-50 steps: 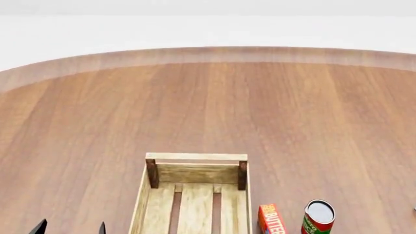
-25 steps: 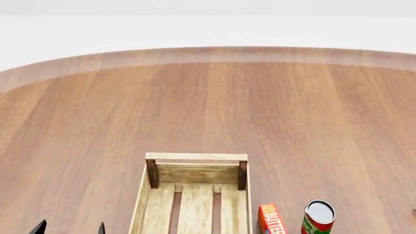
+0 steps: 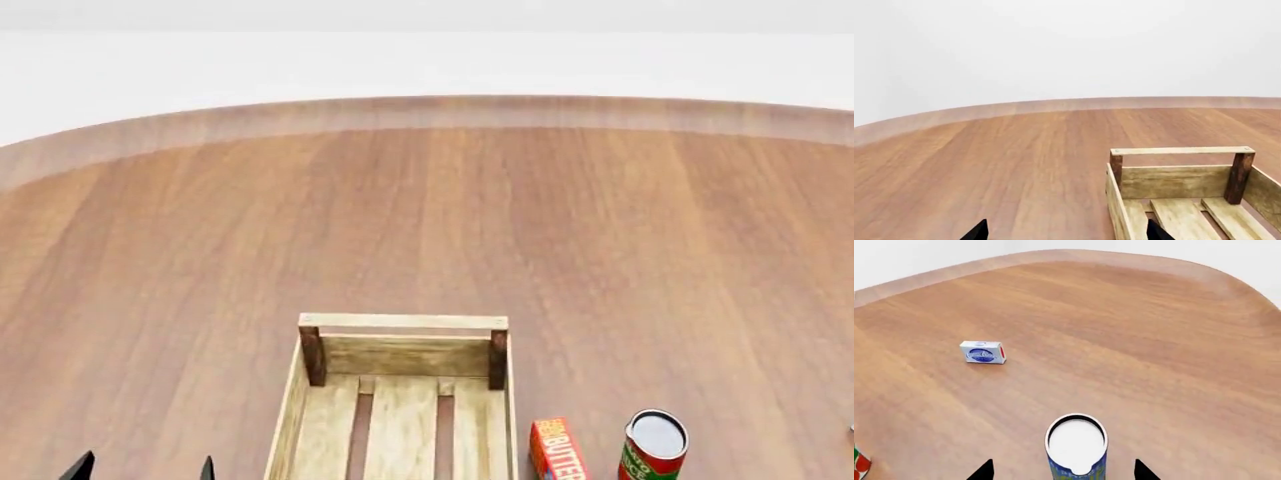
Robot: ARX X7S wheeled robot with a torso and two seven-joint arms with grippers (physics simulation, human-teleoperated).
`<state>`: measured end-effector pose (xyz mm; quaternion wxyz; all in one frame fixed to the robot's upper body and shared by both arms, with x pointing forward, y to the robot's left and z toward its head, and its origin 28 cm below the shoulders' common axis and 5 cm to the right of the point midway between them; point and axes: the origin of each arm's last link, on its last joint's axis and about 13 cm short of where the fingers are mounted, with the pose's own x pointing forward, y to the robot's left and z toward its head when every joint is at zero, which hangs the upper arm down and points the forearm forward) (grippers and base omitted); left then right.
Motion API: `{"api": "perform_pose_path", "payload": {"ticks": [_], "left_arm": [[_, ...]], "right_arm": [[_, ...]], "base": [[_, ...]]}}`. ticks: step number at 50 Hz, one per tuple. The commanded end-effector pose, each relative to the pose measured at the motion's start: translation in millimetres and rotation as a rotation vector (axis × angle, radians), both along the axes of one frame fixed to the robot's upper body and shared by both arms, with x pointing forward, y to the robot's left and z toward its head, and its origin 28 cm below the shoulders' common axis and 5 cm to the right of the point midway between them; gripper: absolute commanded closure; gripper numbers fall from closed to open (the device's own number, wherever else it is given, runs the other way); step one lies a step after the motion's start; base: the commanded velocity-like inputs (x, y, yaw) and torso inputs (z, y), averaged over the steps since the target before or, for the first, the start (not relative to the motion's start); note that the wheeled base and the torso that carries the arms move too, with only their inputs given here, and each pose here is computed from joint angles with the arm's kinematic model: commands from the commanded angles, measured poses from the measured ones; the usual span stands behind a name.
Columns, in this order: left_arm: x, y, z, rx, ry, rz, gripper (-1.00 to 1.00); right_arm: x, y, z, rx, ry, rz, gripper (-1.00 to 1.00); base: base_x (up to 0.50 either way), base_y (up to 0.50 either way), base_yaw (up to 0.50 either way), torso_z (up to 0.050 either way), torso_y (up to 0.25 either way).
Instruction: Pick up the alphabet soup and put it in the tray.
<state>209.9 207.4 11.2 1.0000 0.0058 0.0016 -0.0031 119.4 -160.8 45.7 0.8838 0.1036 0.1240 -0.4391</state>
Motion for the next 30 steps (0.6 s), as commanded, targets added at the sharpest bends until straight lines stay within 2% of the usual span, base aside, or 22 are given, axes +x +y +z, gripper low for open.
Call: {"api": "perform_pose_path", "payload": {"ticks": [1, 21, 30], "left_arm": [[-0.1, -0.2, -0.2, 0.001, 0.001, -0.001, -1.00], [-1.2, -0.3, 0.1, 0.005, -0.001, 0.000, -1.00], [-1.7, -0.2, 0.2, 0.005, -0.002, 0.001, -1.00]], "right_arm": [[1.9, -10.7, -11.6, 0.013, 0.022, -0.030, -1.00], [24.0, -22.7, -27.0, 0.016, 0.050, -0.029, -1.00], [28.6, -25.5, -39.2, 0.053, 0.075, -0.021, -1.00]], "base": [[0.00, 0.00, 0.00, 0.000, 0.000], [0.00, 0.00, 0.00, 0.000, 0.000], [0.00, 0.00, 0.00, 0.000, 0.000]]}}
